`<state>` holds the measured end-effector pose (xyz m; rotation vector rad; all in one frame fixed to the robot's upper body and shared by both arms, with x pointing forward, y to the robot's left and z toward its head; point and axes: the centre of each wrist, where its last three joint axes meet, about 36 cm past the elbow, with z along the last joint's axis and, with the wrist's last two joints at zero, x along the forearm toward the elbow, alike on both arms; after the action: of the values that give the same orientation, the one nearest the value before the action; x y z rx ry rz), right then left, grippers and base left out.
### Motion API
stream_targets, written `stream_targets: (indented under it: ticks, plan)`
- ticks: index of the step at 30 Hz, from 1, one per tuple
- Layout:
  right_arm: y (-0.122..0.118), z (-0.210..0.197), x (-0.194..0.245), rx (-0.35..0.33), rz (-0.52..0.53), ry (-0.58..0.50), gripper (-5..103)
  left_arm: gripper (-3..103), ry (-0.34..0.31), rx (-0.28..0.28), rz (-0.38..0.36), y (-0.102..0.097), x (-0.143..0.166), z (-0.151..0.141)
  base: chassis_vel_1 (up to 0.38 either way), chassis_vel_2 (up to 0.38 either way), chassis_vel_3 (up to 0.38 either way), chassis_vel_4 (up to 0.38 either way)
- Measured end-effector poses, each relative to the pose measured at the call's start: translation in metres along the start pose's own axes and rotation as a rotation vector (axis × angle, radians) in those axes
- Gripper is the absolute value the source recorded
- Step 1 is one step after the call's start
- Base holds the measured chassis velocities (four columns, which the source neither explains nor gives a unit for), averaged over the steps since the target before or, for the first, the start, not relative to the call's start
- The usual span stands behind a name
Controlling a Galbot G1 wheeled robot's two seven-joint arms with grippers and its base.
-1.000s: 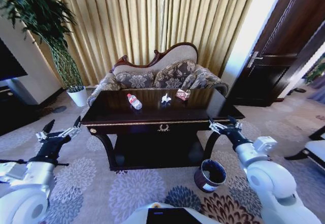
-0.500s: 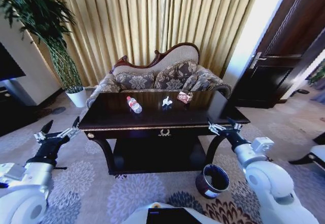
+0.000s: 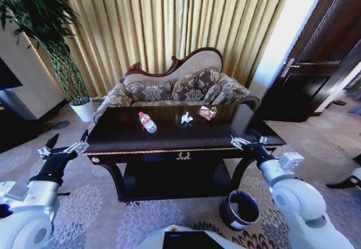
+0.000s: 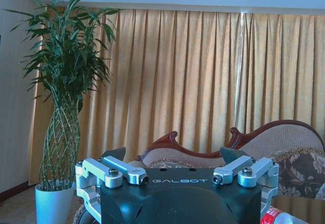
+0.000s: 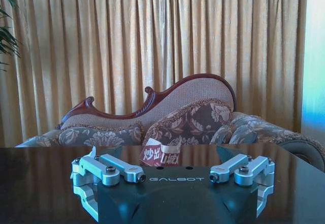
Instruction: Move to the front of the table and place the trash on the table into the trash bin.
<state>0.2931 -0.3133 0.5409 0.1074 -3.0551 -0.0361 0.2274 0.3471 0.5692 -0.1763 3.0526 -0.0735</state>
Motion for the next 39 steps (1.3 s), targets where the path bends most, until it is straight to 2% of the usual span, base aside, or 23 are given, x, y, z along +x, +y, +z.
stream_targets:
  ticks: [3,9,18,21,24,33,39]
  plan:
    - [-0.001,0.003,-0.002,0.026,-0.006,0.0,100,100,-0.002,-0.001,-0.005,0.0,0.0,0.0,-0.066,0.071,0.064,-0.074]
    - [-0.003,0.002,-0.011,0.037,-0.039,0.005,100,100,-0.005,-0.007,-0.017,0.002,0.002,-0.001,-0.013,0.02,0.028,-0.011]
    - [-0.015,0.008,-0.039,0.014,-0.084,0.04,100,100,0.005,-0.011,-0.022,0.004,0.004,0.0,0.0,0.0,0.0,0.0]
    - [-0.028,0.008,-0.066,0.022,-0.1,0.068,100,100,0.008,-0.011,-0.022,0.003,0.004,0.001,0.0,0.0,0.0,0.0]
    - [-0.028,0.01,-0.088,0.024,-0.107,0.094,100,100,0.013,-0.011,-0.021,0.001,0.004,0.003,0.0,0.0,0.0,0.0]
    - [-0.01,0.013,-0.165,0.005,-0.146,0.136,100,100,0.022,-0.015,-0.015,-0.003,0.004,0.006,0.0,0.0,0.0,0.0]
    - [-0.003,0.019,-0.203,-0.047,-0.128,0.181,100,100,0.027,-0.014,-0.023,-0.003,0.004,0.006,0.0,0.0,0.0,0.0]
